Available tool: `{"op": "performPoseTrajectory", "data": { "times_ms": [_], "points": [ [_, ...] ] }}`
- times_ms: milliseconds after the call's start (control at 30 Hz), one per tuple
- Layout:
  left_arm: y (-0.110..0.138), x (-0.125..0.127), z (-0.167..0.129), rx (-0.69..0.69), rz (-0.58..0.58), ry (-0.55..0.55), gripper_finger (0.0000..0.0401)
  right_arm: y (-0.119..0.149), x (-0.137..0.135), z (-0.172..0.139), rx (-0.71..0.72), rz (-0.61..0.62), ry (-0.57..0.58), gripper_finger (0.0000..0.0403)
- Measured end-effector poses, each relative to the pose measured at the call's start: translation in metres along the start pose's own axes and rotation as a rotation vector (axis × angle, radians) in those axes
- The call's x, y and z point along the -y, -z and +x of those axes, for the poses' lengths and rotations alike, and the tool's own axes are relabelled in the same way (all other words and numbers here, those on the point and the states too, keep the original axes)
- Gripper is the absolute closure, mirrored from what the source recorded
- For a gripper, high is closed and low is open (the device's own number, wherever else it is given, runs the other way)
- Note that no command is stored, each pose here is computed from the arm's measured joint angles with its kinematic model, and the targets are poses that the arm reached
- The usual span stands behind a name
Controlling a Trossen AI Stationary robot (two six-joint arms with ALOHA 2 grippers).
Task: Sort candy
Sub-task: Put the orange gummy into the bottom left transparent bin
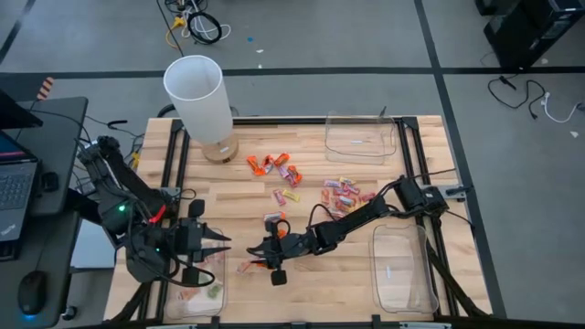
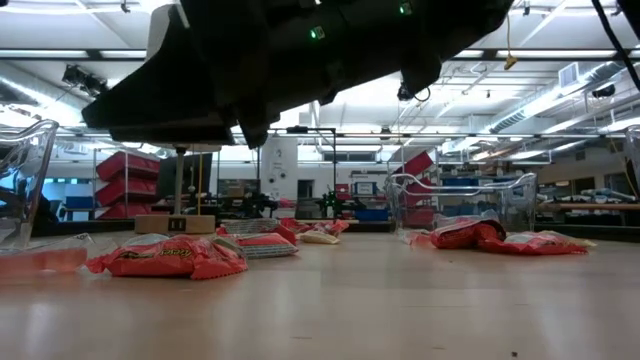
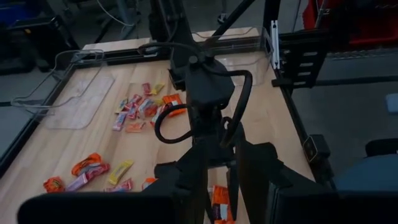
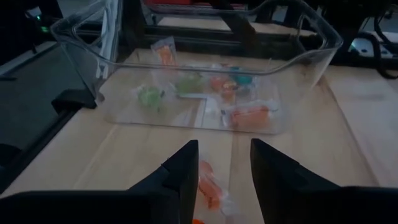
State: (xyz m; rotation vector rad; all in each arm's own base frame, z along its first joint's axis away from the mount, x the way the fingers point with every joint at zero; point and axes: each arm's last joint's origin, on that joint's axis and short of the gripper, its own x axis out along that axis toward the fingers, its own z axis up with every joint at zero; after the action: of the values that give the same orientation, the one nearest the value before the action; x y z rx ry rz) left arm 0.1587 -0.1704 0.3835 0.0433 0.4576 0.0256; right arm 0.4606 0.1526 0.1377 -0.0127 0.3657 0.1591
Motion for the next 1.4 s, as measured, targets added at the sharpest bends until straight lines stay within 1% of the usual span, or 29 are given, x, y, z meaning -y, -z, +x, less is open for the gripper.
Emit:
{"op": "performPoseTrajectory", "data": {
  "times_ms": [267, 400, 500, 667, 967, 1400],
  "points": [
    [0.002, -0.001, 0.000, -0.017, 0.020, -0.009, 0.0315, 0.002, 0.000, 0.000, -0.016, -0.002, 0.000, 0.0257],
    [0.003, -0.001, 0.000, -0.019, 0.023, -0.011, 0.0315, 0.018, -0.001, 0.010, -0.002, 0.009, -0.014, 0.0255],
    [0.003, -0.001, 0.000, -0.022, 0.025, -0.012, 0.0315, 0.028, -0.001, 0.017, -0.034, 0.012, -0.014, 0.0254],
    [0.003, -0.002, 0.000, -0.024, 0.028, -0.014, 0.0315, 0.024, -0.003, 0.021, -0.043, 0.005, -0.016, 0.0254],
    [0.003, -0.002, 0.000, -0.025, 0.032, -0.017, 0.0315, 0.035, -0.001, 0.020, -0.145, -0.021, -0.008, 0.0256],
    [0.005, -0.003, 0.000, -0.027, 0.051, -0.045, 0.0315, 0.030, 0.007, 0.022, -0.108, -0.005, -0.004, 0.0257]
  ]
}}
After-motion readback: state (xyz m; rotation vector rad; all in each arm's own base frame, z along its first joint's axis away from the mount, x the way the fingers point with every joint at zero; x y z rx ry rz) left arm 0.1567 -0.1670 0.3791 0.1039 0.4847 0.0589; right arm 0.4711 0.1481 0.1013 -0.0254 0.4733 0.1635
